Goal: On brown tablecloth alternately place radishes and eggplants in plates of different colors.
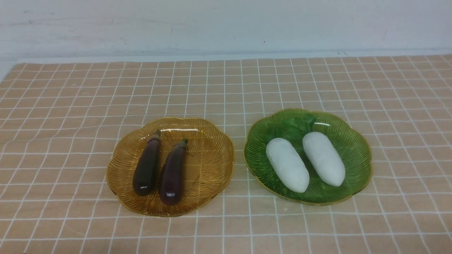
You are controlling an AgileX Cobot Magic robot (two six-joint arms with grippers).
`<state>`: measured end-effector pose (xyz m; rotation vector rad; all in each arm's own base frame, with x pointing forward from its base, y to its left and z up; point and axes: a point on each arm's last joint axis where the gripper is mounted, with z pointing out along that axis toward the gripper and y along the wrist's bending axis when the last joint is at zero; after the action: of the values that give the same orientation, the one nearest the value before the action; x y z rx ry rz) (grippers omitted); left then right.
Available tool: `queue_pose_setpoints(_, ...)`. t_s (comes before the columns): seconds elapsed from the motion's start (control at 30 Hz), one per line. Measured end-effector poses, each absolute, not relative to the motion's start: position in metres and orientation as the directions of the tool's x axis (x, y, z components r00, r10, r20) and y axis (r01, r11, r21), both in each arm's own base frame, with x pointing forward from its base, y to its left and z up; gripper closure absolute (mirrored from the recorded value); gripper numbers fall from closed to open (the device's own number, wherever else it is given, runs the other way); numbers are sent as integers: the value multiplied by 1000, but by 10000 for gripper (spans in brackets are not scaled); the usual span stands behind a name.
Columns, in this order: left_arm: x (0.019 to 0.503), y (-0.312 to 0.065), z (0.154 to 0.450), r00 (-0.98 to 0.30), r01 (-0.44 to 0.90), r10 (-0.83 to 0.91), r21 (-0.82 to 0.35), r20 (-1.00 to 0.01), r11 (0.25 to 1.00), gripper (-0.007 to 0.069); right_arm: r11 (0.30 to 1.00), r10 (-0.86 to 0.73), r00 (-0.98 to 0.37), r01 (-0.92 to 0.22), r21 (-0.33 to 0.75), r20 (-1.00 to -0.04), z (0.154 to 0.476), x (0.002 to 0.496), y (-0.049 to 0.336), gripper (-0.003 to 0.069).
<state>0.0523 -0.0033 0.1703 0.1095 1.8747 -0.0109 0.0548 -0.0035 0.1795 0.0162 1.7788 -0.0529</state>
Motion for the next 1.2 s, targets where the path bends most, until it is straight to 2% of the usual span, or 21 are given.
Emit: queue_pose_setpoints(1.2,52,-3,170,-297,81,69,47,-952,996,629,999,-18,-219,44,-28,-975,178,55,-4,670)
